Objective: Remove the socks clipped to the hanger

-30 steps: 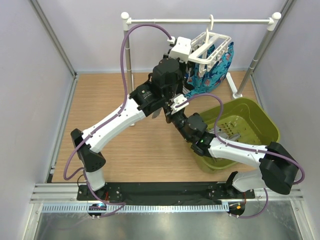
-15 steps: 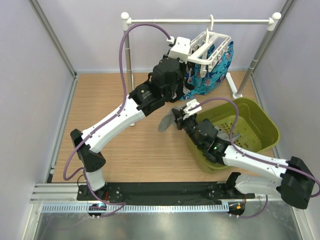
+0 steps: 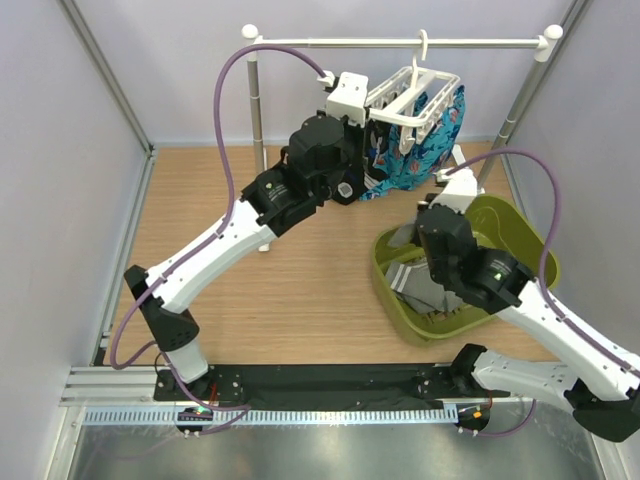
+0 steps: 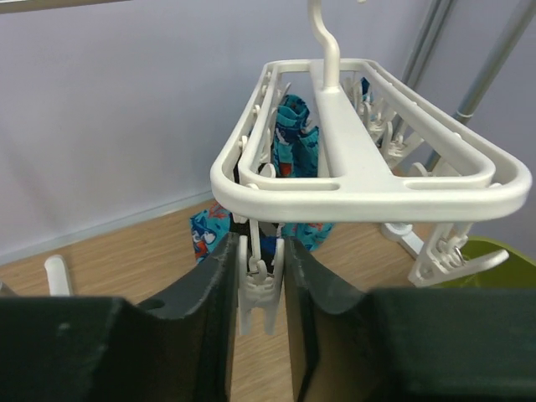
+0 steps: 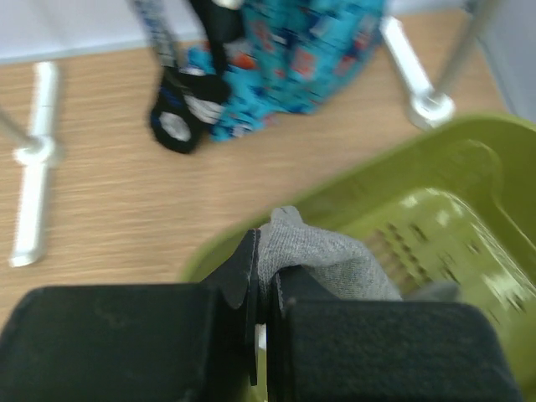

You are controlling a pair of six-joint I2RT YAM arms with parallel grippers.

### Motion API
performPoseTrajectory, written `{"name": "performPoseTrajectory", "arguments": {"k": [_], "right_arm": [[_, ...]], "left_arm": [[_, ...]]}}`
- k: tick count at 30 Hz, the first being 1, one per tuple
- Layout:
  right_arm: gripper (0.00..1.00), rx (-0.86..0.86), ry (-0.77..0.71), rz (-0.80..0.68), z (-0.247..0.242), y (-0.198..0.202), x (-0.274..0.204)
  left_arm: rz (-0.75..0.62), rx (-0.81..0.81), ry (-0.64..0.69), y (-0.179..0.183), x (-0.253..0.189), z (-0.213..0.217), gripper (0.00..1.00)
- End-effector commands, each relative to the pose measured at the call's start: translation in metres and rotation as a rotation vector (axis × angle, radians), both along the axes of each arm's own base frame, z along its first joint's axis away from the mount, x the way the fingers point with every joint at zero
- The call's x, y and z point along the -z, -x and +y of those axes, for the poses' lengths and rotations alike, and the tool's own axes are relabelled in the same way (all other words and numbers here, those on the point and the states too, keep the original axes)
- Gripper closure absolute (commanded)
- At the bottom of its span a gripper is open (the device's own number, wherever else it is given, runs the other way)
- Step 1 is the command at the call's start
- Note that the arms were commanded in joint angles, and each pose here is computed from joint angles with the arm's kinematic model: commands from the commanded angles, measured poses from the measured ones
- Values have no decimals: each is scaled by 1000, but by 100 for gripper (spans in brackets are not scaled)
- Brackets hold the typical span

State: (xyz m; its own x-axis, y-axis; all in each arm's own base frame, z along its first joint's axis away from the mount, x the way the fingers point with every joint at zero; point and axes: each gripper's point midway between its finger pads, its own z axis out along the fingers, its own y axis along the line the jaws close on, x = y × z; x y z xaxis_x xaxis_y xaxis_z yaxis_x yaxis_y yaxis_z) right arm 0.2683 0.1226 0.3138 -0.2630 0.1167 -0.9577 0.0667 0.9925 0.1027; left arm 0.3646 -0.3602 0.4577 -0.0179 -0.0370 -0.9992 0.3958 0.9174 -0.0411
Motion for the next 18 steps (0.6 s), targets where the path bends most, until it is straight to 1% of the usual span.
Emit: {"name": "performPoseTrajectory", "arguments": {"k": [1, 2, 3, 4, 6, 7, 8, 9, 10, 11, 13, 15, 16, 17, 18], "right_arm": [[99, 215, 15, 70, -65, 28, 6], [99, 267, 19, 73, -80, 28, 7], [99, 292, 34, 81, -89, 30, 9], [92, 329, 71, 93, -100, 33, 13], [83, 418, 113, 121, -120, 34, 24], [80, 440, 127, 145, -125, 33, 31], [78, 422, 109, 186, -121, 32, 42], [71, 424, 89, 214, -123, 30, 49], [41, 394, 56, 219, -116, 25, 53], [33, 324, 23, 257, -103, 23, 65], [22, 288, -30, 241, -92, 18, 65], [15, 241, -77, 215, -84, 17, 63], [5, 230, -103, 180, -81, 14, 56], [4, 212, -125, 148, -80, 15, 51], [3, 168, -125, 131, -75, 15, 47]], "left_arm": [[-10, 77, 101, 22, -26, 7, 69], [0, 111, 113, 27, -26, 3, 62], [10, 129, 107, 29, -21, 1, 49], [14, 151, 108, 33, -20, 0, 43], [45, 192, 112, 41, -17, 2, 35], [67, 204, 109, 42, -9, 2, 33], [67, 203, 129, 45, -15, 13, 31], [78, 258, 159, 53, -16, 9, 11], [107, 270, 150, 54, 0, 9, 1], [94, 278, 178, 60, -10, 20, 0], [107, 298, 195, 66, -10, 28, 0], [108, 283, 207, 68, -12, 50, 0], [121, 332, 222, 74, -12, 49, 0], [140, 332, 229, 71, -7, 55, 0], [137, 310, 261, 65, -13, 73, 0]]}}
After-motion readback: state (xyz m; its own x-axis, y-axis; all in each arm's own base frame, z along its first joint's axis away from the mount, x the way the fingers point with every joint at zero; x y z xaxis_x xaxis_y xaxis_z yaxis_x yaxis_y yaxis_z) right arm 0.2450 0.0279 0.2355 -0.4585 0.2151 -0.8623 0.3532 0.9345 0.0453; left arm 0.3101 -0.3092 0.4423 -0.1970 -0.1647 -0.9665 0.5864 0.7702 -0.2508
